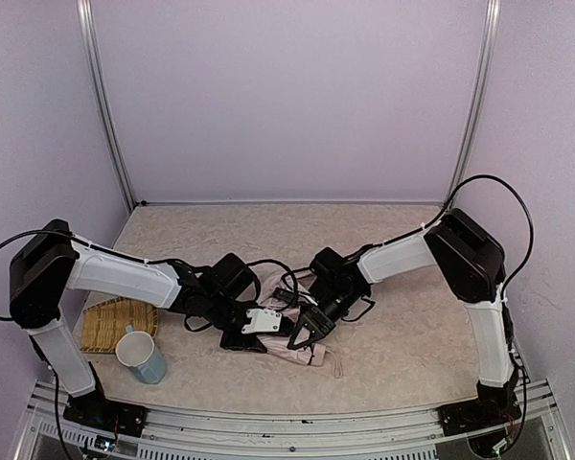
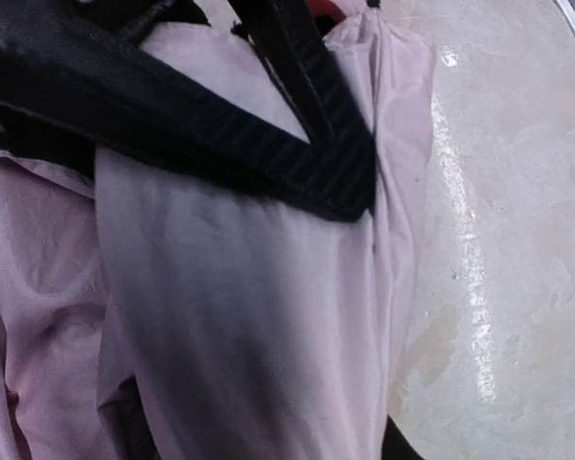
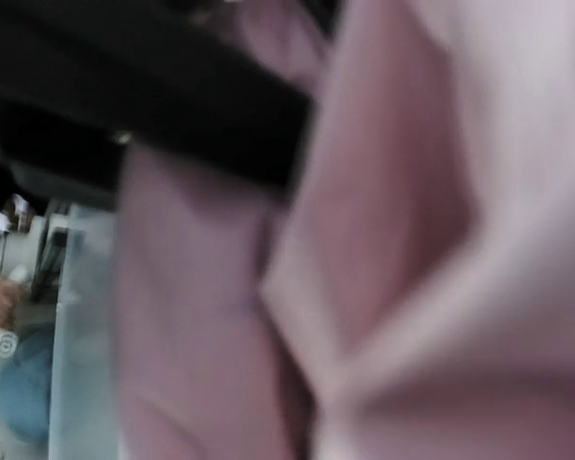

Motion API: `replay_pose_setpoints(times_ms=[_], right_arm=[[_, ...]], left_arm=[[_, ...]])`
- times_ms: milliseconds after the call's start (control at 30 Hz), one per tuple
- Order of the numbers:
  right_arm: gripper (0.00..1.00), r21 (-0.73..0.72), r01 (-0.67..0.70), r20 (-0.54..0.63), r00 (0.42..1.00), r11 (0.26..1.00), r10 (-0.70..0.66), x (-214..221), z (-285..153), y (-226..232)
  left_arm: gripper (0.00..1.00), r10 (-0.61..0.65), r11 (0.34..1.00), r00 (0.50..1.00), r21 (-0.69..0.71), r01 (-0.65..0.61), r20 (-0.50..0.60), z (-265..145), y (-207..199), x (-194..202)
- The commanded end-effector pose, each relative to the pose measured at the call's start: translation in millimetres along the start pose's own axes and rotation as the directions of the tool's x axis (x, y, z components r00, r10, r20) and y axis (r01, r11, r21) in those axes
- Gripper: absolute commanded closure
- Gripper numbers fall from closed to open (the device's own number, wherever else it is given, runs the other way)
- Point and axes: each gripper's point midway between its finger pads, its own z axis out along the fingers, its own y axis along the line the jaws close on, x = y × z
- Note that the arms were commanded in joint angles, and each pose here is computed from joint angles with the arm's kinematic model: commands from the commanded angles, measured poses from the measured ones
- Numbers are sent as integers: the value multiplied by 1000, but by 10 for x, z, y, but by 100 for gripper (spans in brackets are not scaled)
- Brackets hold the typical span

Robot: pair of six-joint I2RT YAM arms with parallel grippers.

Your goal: Put away the umbrella

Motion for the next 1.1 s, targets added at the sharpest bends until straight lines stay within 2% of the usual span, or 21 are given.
replay_pose_setpoints(times_ms=[0, 67, 167, 267, 333, 433, 533, 633, 767, 867, 967, 1000, 1067], right_arm=[[65, 207, -1, 44, 999, 978, -9, -66, -178, -186], [55, 266, 17, 89, 995, 964, -42, -139, -310, -134], [44, 370, 69, 152, 979, 927, -133, -244, -523, -3], [39, 515, 107, 203, 949, 850, -242, -333, -783, 121], [39, 628, 136, 205, 921, 766, -332, -300, -935, 183], [38, 780, 193, 163, 856, 595, -491, -249, -1126, 402], [38, 883, 273, 18, 794, 382, -608, -120, -1105, 546], [34, 897, 403, -188, 719, 180, -669, -38, -877, 631], [25, 830, 554, -473, 637, -65, -609, -91, -601, 468], [22, 757, 629, -618, 603, -176, -505, -159, -507, 165], [20, 705, 651, -699, 569, -283, -433, -225, -535, -13], [19, 692, 654, -717, 569, -306, -403, -229, -557, -69], [19, 665, 687, -743, 569, -294, -353, -161, -526, -197]], left_arm=[[78, -115, 982, 993, 146, 118, -29, 76, -177, -19], [85, -153, 970, 987, 185, 160, -53, 78, -227, 6], [88, -199, 946, 976, 243, 214, -85, 79, -336, 53], [89, -259, 917, 960, 286, 279, -108, 93, -374, 114], [89, -300, 891, 947, 322, 321, -115, 86, -347, 126], [89, -384, 827, 914, 390, 405, -135, 103, -329, 136], [89, -433, 772, 887, 441, 457, -161, 121, -346, 157], [89, -460, 740, 872, 470, 481, -168, 118, -350, 166], [89, -489, 700, 855, 507, 504, -175, 99, -363, 177], [89, -484, 684, 858, 538, 493, -171, 95, -429, 151], [89, -477, 674, 859, 550, 493, -185, 101, -489, 172], [89, -476, 672, 859, 552, 494, -188, 101, -496, 178], [90, -475, 672, 860, 554, 492, -187, 100, -499, 176]])
